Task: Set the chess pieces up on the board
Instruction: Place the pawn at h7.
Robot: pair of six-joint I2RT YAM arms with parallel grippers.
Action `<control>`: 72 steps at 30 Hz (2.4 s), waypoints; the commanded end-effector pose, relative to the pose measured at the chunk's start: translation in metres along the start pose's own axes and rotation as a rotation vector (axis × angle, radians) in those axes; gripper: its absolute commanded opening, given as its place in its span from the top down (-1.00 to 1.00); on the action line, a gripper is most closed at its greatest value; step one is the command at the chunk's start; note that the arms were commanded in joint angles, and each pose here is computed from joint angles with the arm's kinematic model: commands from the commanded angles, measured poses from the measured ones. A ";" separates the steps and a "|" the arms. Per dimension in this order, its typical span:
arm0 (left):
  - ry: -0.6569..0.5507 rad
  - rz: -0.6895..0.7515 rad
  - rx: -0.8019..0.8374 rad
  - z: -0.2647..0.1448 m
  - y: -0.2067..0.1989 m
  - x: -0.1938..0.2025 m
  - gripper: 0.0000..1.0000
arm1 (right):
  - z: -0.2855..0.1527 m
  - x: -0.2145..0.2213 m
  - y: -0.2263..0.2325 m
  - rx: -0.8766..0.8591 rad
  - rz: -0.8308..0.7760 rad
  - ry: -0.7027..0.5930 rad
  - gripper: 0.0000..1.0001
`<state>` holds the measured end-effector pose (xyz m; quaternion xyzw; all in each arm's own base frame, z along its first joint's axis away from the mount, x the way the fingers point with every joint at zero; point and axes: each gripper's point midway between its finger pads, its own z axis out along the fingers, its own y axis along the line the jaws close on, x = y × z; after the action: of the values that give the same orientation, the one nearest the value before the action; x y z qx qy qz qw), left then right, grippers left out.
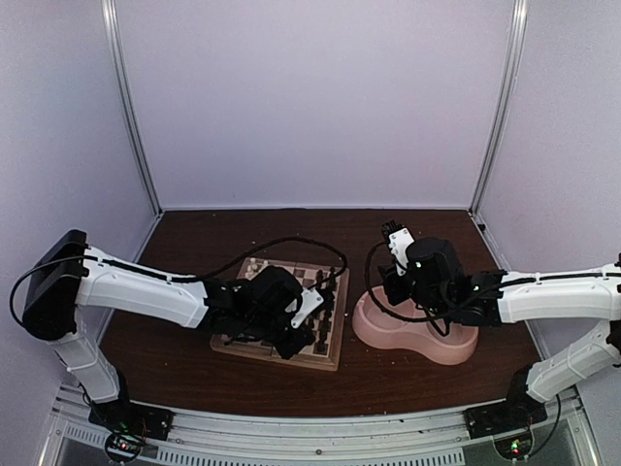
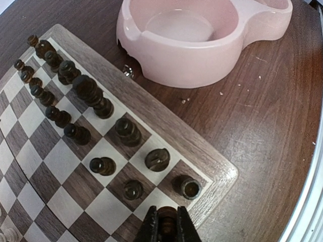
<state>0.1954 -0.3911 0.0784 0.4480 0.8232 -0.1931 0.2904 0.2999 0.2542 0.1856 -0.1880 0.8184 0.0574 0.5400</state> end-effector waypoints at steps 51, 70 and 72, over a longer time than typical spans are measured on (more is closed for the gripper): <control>0.079 -0.063 0.033 0.016 0.002 0.008 0.62 | -0.013 -0.013 -0.023 0.089 0.019 -0.044 0.21; 0.046 -0.080 0.047 0.006 0.000 0.003 0.54 | -0.015 -0.015 -0.024 0.092 0.023 -0.049 0.20; 0.028 -0.086 0.038 0.001 0.002 0.001 0.52 | -0.017 -0.016 -0.025 0.090 0.028 -0.052 0.20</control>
<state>0.1904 -0.3873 0.0562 0.4370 0.8465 -0.1983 0.2307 0.3014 0.2390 0.2025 -0.1659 0.8104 0.0355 0.5608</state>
